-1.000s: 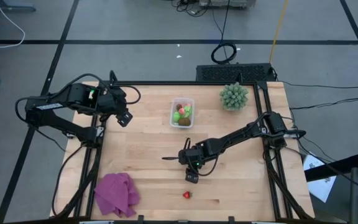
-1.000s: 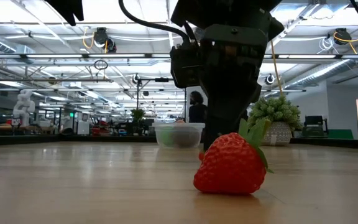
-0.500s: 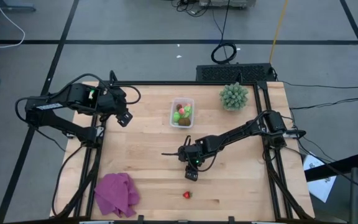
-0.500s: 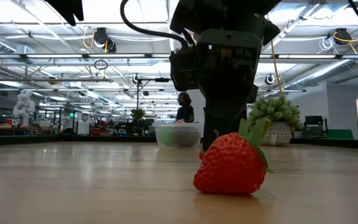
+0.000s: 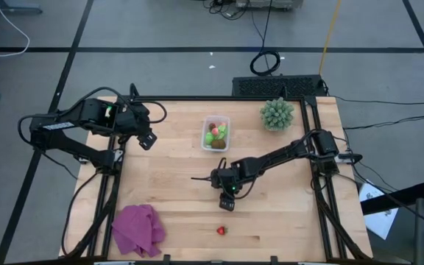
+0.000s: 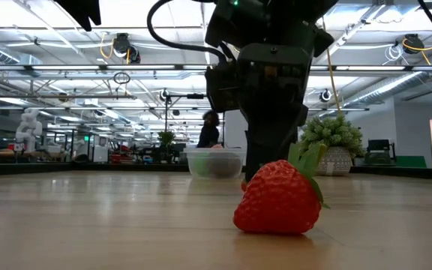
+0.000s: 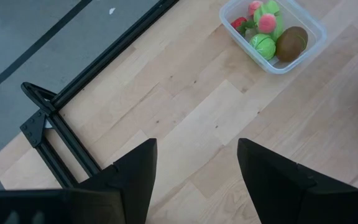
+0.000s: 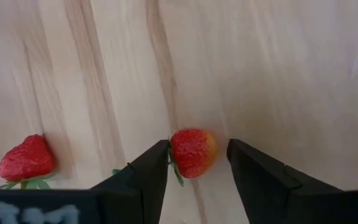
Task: Pick and placing Produce into tupperware
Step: Put the top strawberry into the transparent bin
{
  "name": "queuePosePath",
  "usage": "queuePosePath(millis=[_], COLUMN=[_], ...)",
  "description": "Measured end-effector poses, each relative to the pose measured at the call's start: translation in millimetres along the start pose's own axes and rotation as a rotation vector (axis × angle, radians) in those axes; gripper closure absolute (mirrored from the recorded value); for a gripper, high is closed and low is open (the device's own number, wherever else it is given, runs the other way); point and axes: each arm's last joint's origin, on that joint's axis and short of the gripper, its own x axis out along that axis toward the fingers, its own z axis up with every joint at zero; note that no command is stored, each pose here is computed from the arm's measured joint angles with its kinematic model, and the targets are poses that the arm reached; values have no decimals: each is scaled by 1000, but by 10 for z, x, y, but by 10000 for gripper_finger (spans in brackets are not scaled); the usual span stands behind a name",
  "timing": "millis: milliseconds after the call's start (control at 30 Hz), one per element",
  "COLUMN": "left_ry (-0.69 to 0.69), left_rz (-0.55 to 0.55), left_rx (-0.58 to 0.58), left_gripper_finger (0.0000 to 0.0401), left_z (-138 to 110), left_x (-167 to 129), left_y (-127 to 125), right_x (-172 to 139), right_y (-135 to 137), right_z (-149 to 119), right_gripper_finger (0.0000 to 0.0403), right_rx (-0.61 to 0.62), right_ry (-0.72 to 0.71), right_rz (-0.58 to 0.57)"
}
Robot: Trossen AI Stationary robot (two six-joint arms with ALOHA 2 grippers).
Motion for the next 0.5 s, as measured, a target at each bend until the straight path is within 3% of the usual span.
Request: queuePosePath(millis=[500], left_ry=[0], left_rz=[0], left_rx=[1], left_gripper_finger=[173], left_z=[0], left_x=[0], left_y=[0], right_x=[-20], right_y=[-98], right_z=[43], right_gripper_finger=[281], right_rx=[0], right_ry=[-6], right_rz=[-16])
